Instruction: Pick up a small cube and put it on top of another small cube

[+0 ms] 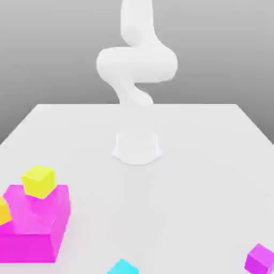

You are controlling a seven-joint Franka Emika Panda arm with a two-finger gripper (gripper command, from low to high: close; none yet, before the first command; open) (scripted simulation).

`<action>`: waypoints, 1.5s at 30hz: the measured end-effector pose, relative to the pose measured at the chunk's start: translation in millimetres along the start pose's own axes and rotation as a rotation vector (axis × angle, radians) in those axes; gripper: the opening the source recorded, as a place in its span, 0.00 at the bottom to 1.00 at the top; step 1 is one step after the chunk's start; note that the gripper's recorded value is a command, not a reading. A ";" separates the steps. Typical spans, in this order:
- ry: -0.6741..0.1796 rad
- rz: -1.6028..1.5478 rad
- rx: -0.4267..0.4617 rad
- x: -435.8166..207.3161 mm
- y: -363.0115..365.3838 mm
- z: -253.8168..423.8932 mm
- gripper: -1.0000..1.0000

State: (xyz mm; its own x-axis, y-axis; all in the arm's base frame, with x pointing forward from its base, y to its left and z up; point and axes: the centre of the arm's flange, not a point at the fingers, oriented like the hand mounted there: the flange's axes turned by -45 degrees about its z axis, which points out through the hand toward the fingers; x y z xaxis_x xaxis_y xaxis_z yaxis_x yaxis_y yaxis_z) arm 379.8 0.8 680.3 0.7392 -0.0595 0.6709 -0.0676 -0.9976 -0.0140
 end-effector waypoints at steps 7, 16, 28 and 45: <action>-0.176 0.125 -0.093 -8.2 2.2 129.7 0.50; -0.390 0.287 -0.176 -63.6 16.1 283.2 0.50; -0.672 0.532 -0.230 -200.2 27.3 442.7 0.50; -0.707 0.568 -0.232 -228.2 27.2 467.7 0.00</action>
State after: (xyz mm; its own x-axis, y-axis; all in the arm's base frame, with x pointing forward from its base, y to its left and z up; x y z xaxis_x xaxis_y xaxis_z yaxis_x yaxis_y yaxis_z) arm 522.7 -29.1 180.1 0.7850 -0.6195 0.0010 -0.6195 -0.7850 -0.0015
